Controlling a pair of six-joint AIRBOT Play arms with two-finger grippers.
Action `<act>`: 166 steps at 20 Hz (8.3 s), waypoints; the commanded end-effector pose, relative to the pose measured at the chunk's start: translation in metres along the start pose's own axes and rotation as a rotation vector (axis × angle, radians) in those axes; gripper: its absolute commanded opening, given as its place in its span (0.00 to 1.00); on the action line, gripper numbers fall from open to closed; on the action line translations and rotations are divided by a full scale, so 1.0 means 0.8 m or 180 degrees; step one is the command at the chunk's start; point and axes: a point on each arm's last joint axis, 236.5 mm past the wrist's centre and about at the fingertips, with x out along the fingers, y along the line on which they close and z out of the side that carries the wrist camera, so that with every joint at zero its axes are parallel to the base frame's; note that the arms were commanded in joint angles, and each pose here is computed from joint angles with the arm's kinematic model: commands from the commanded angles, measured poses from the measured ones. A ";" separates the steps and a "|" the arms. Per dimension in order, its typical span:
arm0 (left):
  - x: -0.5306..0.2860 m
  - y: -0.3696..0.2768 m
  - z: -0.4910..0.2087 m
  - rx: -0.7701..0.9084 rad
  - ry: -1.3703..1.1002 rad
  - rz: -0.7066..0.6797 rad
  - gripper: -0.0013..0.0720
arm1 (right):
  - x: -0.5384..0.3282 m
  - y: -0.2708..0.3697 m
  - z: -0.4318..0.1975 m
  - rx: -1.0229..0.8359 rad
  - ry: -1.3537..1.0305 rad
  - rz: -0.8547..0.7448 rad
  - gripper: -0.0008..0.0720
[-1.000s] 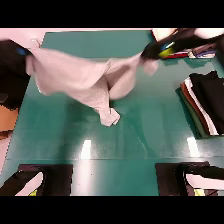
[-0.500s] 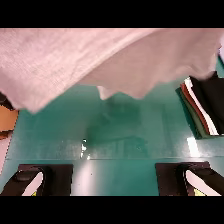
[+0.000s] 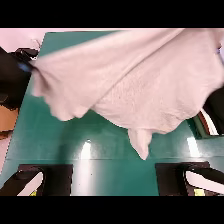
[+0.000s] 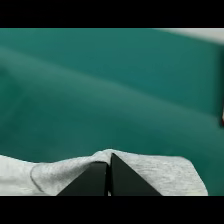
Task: Fold the shirts.
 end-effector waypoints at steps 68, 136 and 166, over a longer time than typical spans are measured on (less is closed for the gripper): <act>0.130 0.173 -0.095 -0.0308 0.1030 0.0308 0.05 | 0.181 0.094 -0.547 0.1918 0.2542 0.0454 0.19; 0.156 0.251 -0.241 -0.1342 0.1375 0.0665 0.70 | 0.143 -0.072 -0.338 0.1368 0.1927 0.0158 0.46; 0.183 0.170 -0.255 -0.1212 0.1509 0.0233 0.04 | 0.139 -0.010 -0.573 0.2233 0.2692 0.0303 0.23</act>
